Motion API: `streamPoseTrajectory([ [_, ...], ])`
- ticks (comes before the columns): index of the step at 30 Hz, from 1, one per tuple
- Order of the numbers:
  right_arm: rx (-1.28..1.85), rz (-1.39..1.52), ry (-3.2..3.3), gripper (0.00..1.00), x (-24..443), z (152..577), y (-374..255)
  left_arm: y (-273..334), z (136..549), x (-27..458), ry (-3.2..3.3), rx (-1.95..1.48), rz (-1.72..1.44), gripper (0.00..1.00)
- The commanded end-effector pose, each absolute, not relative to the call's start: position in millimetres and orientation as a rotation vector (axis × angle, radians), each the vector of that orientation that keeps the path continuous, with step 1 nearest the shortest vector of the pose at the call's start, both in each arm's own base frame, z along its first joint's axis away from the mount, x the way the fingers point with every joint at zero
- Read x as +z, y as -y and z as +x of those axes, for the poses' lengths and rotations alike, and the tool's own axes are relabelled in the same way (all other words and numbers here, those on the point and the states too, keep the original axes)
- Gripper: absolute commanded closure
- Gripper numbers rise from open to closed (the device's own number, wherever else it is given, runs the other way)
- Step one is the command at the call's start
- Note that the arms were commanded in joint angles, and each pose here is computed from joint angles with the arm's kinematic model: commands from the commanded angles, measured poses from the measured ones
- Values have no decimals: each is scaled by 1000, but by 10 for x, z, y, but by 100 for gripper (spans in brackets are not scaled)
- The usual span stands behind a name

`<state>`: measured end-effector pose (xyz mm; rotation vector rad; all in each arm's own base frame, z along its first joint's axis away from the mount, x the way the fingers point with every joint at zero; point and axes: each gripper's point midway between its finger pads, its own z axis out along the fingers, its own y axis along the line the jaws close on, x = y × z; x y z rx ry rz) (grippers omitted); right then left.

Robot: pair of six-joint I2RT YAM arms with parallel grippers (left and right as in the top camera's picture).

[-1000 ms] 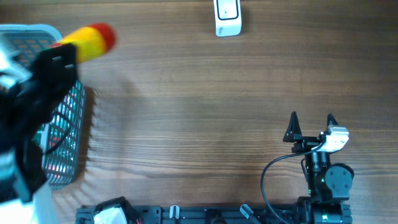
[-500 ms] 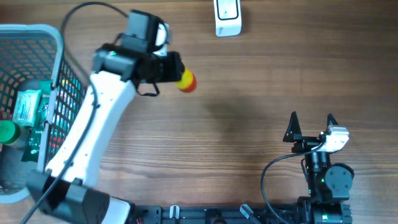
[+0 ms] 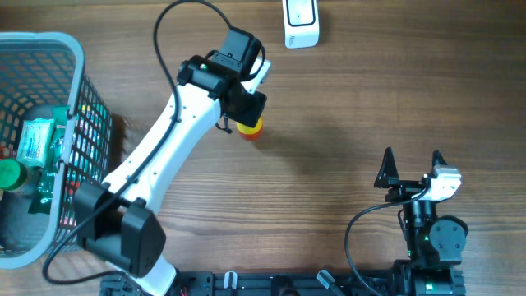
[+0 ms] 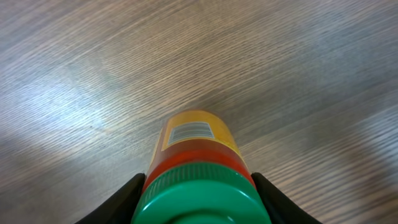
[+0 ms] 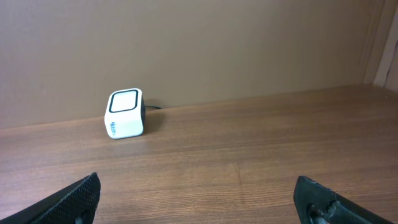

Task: Scan the item barcode
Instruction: 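Carry the bottle with the left gripper and set it upright on table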

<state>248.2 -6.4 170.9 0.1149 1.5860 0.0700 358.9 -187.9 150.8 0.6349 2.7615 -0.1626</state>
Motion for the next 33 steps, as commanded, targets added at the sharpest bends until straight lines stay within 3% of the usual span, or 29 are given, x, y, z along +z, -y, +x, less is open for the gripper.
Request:
streamPoseTrajectory([
  [1, 47, 118, -1584, 0, 1710, 2483, 96, 2028, 3642, 1374, -2749, -154, 711, 54],
  [14, 47, 118, -1584, 0, 1710, 2483, 96, 2156, 3591, 1326, -2746, -159, 753, 42],
  [15, 47, 118, -1584, 0, 1710, 2483, 96, 2155, 3591, 1326, -2746, -159, 753, 39],
  [18, 47, 118, -1584, 0, 1710, 2483, 96, 2141, 3604, 1358, -2736, -147, 748, 14],
  [19, 47, 118, -1584, 0, 1710, 2483, 96, 2107, 3621, 1380, -2731, -119, 734, 12],
  [23, 47, 119, -1584, 0, 1710, 2483, 96, 1719, 3730, 1580, -2703, 147, 479, 11],
  [26, 47, 118, -1584, 0, 1710, 2483, 96, 1535, 3683, 1708, -2684, 259, 459, 9],
  [33, 47, 119, -1584, 0, 1710, 2483, 96, 1472, 3539, 2429, -2517, 131, 368, 0],
])
